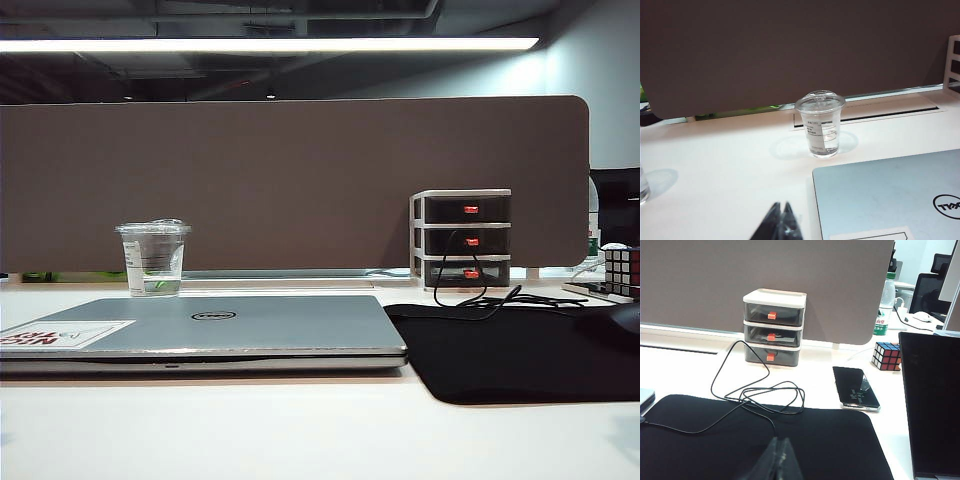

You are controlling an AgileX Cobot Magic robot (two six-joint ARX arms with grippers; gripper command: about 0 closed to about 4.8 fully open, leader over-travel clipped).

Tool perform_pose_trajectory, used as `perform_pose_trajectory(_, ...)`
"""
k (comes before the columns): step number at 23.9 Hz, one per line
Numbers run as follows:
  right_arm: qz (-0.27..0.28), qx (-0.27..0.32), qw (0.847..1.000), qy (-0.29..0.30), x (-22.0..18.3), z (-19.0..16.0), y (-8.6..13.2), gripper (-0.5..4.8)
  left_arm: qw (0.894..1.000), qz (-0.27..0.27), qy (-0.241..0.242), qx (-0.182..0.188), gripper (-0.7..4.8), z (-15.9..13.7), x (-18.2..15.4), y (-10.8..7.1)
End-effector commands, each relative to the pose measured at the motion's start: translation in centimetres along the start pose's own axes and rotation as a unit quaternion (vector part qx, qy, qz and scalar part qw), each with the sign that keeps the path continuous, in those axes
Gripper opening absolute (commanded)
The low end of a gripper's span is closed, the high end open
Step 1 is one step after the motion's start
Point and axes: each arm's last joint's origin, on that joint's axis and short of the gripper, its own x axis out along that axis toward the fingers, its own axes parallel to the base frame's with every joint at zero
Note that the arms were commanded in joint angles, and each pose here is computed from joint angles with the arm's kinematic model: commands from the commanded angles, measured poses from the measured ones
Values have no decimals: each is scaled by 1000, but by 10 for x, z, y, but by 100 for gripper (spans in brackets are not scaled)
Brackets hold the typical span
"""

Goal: Pick up the coffee cup and place it on the right side of the laptop.

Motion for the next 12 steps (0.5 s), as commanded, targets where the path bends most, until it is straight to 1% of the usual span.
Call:
perform_pose_trajectory(1, -2, 2, 1000, -4, 0, -1, 0, -1, 1000, 1, -5, 0, -5, 1, 0, 0)
perform_pose_trajectory(10, -1, 2, 1000, -3, 0, -1, 0, -1, 1000, 2, -11, 0, -5, 2, 0, 0)
perform_pose_trajectory(12, 9, 6, 1000, 3, 0, -2, 1, -1, 1000, 0, -14, -1, -5, 3, 0, 0)
